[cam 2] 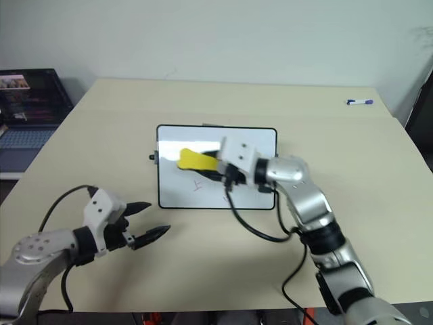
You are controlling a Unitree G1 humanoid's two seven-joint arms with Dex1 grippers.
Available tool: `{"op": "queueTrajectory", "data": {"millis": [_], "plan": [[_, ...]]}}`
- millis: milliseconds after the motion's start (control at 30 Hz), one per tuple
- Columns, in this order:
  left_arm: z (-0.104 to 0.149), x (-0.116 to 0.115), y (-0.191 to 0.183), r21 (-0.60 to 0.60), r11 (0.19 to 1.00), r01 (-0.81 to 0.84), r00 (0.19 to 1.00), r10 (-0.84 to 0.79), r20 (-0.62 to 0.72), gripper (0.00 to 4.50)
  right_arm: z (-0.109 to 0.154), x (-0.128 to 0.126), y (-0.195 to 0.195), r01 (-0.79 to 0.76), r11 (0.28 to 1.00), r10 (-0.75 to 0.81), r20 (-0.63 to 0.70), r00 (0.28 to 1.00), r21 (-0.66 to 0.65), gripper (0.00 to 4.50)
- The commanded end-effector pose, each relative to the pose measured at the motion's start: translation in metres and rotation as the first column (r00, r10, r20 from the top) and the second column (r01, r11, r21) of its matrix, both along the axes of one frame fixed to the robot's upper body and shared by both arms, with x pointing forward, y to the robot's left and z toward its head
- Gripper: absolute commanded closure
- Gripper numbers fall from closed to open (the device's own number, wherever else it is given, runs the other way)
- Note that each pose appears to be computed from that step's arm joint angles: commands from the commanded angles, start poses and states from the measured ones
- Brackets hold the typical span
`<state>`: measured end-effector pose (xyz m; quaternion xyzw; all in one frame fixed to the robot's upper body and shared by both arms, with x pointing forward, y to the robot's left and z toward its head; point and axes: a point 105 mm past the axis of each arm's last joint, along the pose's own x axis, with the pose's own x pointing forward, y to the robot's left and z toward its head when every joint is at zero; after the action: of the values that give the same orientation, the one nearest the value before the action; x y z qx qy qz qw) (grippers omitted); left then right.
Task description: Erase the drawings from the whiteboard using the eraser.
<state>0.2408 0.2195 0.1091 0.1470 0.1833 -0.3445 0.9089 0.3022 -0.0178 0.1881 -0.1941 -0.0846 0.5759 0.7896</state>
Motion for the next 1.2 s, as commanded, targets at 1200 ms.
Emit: {"op": "queueTrajectory", "data": {"millis": [1200], "plan": [[-0.003,0.005,-0.006,-0.01,1.0,0.019,0.999,-0.018,0.036,0.0,-0.036,0.041,0.032,0.215,0.928,-0.082,0.394,0.916,-0.306,3.2]]}}
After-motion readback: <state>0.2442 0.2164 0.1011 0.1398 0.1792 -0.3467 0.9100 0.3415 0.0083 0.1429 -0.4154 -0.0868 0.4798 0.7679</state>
